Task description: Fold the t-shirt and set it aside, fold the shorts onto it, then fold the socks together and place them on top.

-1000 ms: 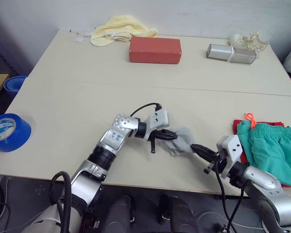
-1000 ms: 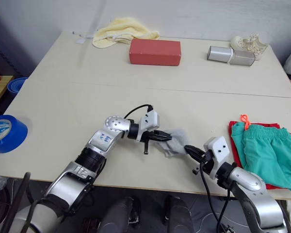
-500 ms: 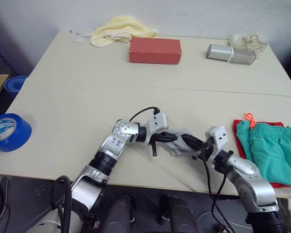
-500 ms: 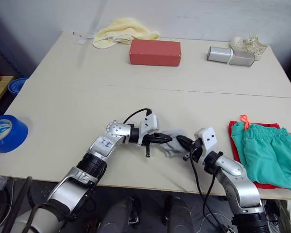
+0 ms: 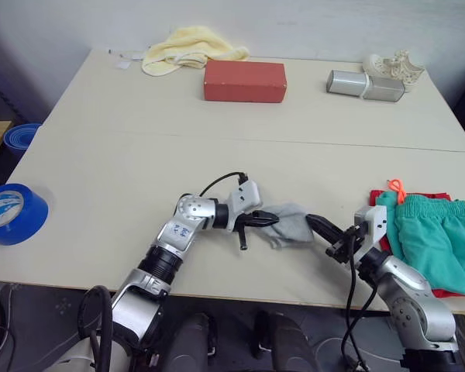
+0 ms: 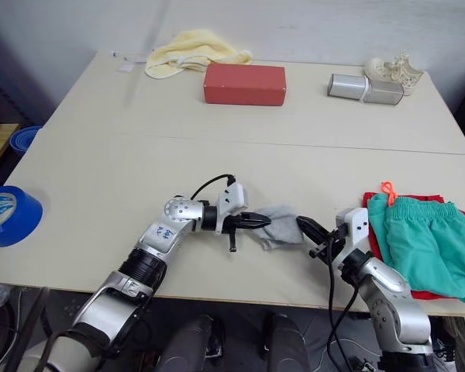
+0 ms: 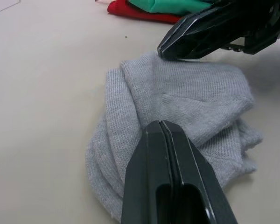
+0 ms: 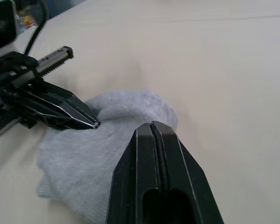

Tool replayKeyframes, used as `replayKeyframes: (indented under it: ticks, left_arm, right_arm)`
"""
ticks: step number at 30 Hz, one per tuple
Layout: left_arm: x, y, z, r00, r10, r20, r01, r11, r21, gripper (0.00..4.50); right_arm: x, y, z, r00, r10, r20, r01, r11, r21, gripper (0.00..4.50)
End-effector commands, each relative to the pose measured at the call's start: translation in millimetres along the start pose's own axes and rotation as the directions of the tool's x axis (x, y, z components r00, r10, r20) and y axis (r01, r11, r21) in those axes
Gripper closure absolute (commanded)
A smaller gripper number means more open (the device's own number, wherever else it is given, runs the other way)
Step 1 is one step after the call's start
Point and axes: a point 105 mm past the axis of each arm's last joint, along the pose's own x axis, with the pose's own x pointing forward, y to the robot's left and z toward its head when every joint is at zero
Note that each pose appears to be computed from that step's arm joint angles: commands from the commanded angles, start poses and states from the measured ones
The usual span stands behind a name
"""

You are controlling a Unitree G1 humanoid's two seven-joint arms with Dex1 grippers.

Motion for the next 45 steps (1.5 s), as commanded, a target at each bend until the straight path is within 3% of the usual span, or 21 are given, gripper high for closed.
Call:
replayKeyframes:
  ticks: [1,5,9,14,21,28,31,34,38,40,45]
  left_arm:
    - [-9,1,35,0.989,-0.033,0.148,0.024,0.998,0.061,4.5]
    - [0,-5,44,0.982,-0.065,0.18,0.052,0.996,0.076,4.5]
    - [17,-14,30,0.988,-0.095,0.122,0.084,0.992,0.095,4.5]
    - [33,-12,20,0.995,-0.045,0.087,0.039,0.997,0.067,4.5]
    - [28,-7,-11,0.998,-0.005,-0.064,0.008,0.999,0.036,4.5]
    - [9,-13,-30,0.991,-0.035,-0.131,0.035,0.999,-0.006,4.5]
    - [2,-10,-34,0.99,-0.022,-0.142,0.021,1.0,-0.011,4.5]
    - [2,-10,-34,0.99,-0.023,-0.137,0.022,1.0,-0.006,4.5]
    - [5,-11,-28,0.993,-0.035,-0.112,0.036,0.999,0.006,4.5]
    - [6,-10,-26,0.993,-0.033,-0.11,0.034,0.999,0.009,4.5]
    - [4,-10,-28,0.993,-0.04,-0.114,0.042,0.999,0.013,4.5]
  right_arm:
    - [4,8,10,0.999,0.046,-0.001,-0.045,0.994,-0.104,4.49]
    - [10,2,-10,0.998,0.001,-0.07,-0.012,0.988,-0.155,4.49]
    - [11,-3,-25,0.994,-0.044,-0.1,0.027,0.986,-0.164,4.49]
    - [7,4,-35,0.989,-0.018,-0.149,-0.02,0.968,-0.25,4.49]
    - [5,10,-24,0.992,0.012,-0.123,-0.049,0.951,-0.307,4.49]
    - [-15,8,4,0.993,0.059,-0.102,-0.086,0.954,-0.286,4.49]
    - [-21,-9,17,0.995,0.02,-0.093,-0.037,0.982,-0.186,4.49]
    - [-27,-16,9,0.977,0.04,-0.21,-0.044,0.999,-0.013,3.89]
    - [-30,-26,1,0.953,0.04,-0.302,-0.002,0.992,0.124,2.47]
    - [-33,-29,-4,0.929,0.063,-0.364,0.025,0.972,0.232,1.79]
    - [-23,-29,-1,0.918,0.142,-0.37,0.051,0.883,0.466,0.07]
